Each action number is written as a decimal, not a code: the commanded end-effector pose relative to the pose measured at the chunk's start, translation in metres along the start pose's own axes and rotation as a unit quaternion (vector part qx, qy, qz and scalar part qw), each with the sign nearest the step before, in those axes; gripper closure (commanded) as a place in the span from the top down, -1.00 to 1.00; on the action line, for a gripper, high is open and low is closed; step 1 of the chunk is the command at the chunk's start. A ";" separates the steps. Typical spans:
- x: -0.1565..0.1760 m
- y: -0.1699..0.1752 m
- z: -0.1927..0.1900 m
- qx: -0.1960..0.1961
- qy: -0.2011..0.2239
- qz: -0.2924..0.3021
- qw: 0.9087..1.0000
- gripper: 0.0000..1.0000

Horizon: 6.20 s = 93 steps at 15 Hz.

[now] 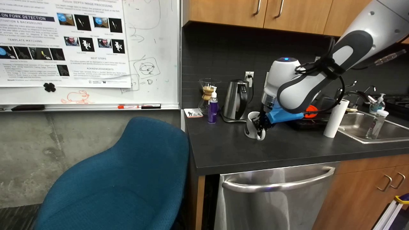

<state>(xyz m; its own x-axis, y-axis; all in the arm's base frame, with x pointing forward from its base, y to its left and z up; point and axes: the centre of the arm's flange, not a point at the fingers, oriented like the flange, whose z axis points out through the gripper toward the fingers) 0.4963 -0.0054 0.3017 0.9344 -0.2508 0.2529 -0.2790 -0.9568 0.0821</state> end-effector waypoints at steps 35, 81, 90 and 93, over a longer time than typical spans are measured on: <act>0.095 -0.102 -0.036 0.131 0.044 -0.250 0.958 -0.90; -0.018 0.057 -0.099 0.091 -0.096 -0.241 0.961 1.00; -0.038 0.088 -0.131 0.065 -0.126 -0.227 0.964 1.00; -0.039 0.099 -0.141 0.062 -0.135 -0.229 0.962 1.00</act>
<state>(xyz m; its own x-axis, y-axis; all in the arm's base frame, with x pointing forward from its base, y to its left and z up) 0.4156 -0.0614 0.4208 0.9802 0.1962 -0.0264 0.1960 -0.9806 -0.0083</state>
